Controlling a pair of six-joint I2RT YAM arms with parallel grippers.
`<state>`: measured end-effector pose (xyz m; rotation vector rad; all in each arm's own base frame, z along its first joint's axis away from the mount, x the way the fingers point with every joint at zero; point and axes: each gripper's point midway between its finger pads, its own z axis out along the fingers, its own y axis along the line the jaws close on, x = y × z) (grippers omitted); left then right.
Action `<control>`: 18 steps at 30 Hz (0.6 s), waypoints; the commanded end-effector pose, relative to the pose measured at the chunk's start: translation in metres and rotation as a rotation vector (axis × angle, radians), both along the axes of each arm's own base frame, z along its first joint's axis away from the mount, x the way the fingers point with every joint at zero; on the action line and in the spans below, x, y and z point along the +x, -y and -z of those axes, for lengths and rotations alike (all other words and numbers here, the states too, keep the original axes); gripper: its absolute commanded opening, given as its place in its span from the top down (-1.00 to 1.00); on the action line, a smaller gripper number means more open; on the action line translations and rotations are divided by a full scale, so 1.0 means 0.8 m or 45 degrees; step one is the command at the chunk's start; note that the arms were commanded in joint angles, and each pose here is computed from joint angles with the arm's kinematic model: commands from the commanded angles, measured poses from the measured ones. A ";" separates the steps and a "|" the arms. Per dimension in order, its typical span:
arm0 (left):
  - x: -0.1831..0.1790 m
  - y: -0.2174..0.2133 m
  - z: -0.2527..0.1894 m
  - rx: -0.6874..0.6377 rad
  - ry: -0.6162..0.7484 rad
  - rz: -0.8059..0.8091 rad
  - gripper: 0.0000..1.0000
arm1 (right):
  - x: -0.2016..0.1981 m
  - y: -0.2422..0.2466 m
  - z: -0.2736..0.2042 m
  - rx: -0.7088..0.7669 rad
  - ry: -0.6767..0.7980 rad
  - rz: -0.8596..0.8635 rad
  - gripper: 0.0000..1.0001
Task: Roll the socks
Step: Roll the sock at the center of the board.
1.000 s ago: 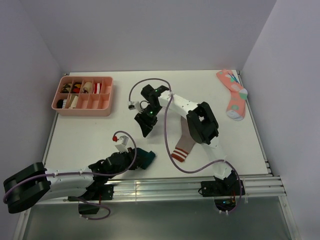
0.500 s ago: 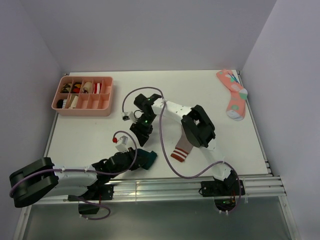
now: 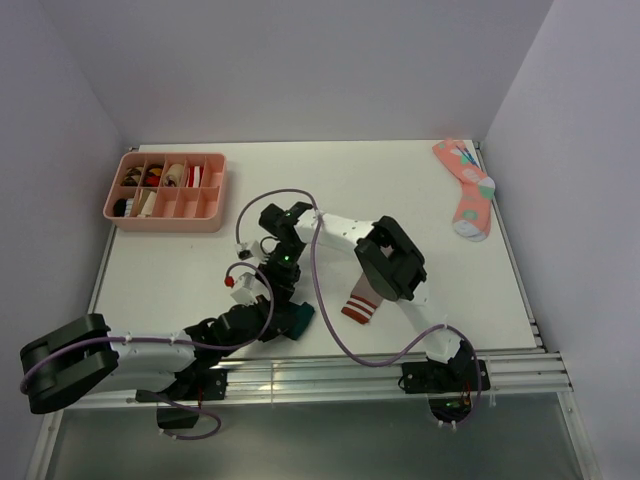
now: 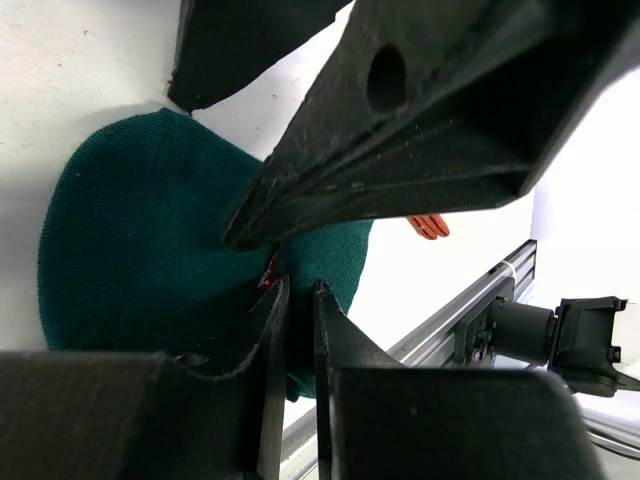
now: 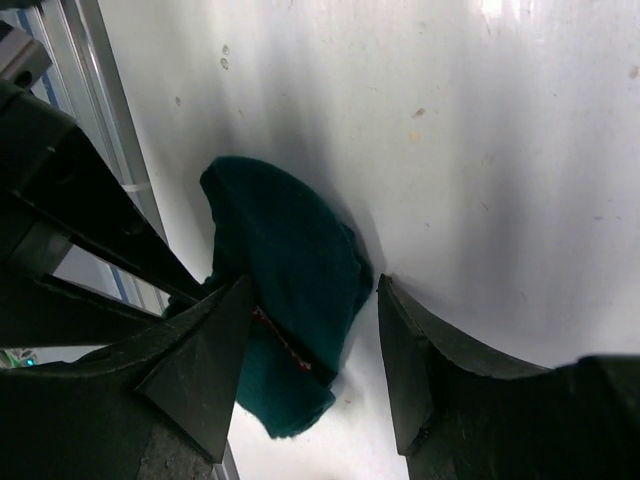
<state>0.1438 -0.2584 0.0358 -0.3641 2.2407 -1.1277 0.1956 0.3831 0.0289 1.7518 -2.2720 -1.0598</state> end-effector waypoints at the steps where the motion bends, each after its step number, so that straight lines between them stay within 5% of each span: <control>1: -0.048 -0.072 0.099 0.349 -0.185 0.054 0.99 | -0.002 -0.008 0.006 0.017 0.046 -0.024 -0.22; 5: -0.049 -0.071 0.100 0.359 -0.187 0.062 0.99 | -0.003 -0.012 0.015 -0.014 0.059 -0.007 -0.21; 18: -0.053 -0.070 0.102 0.358 -0.207 0.083 0.99 | 0.015 0.009 0.026 -0.110 0.127 0.098 0.63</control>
